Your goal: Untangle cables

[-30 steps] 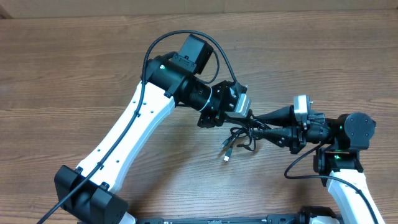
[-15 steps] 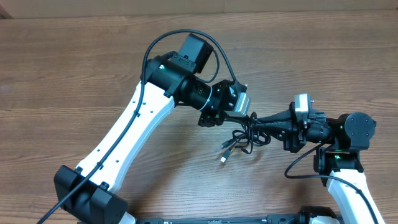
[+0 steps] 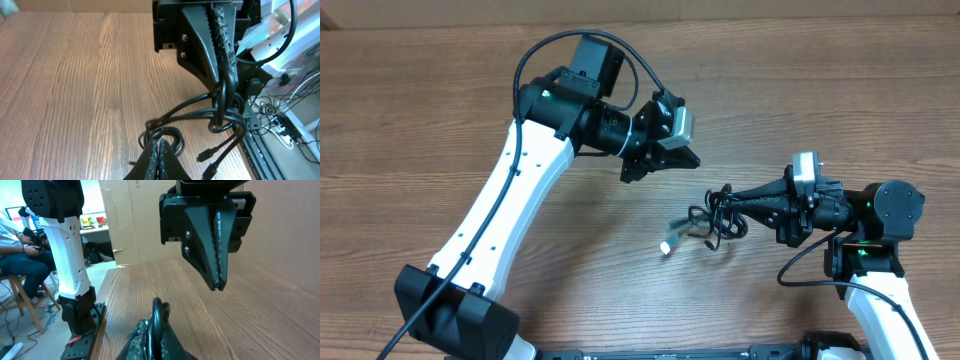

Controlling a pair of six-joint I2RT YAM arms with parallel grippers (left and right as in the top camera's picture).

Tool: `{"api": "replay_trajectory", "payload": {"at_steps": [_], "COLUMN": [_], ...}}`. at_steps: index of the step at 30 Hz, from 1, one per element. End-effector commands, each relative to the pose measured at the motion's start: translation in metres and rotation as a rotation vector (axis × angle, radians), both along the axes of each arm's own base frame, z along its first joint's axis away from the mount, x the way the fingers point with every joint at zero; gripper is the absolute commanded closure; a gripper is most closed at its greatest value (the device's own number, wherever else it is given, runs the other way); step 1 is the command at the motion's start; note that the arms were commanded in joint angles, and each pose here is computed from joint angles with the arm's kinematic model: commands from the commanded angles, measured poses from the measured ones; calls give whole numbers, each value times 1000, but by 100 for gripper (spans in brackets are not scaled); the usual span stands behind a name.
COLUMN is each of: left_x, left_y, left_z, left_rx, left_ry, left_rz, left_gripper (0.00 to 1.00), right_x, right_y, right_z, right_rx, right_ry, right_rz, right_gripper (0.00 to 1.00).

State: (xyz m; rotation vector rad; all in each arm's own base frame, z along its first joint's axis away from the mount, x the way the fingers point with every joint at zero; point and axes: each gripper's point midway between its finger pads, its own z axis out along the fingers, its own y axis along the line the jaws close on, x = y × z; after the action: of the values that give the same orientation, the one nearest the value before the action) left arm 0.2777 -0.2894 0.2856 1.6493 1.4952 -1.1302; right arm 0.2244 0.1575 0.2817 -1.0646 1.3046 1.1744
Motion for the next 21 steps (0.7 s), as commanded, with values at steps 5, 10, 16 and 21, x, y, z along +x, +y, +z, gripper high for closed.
{"api": "replay_trajectory", "payload": {"at_steps": [5,10,16,21], "left_x": [-10,-18,-18,-19], "left_y": [-7,-12,-12,-13], "left_z": [14,13,13,15], "left_rx": [-36,-28,-29,-42], "left_ry": [26,39,41,45], "left_rz": [-27,-47,-47,-55], "left_gripper": [93,51,46,45], "right_x": [1,16,30,27], "right_y": [0,-3,-7,-8], "right_z": [8,13,26,40], "right_rx": [0,31,96,133], "right_ry": [-34,6,79,85], "right_rz": [-6,-98,-186,-188], "right_gripper": [96,96,96,96]}}
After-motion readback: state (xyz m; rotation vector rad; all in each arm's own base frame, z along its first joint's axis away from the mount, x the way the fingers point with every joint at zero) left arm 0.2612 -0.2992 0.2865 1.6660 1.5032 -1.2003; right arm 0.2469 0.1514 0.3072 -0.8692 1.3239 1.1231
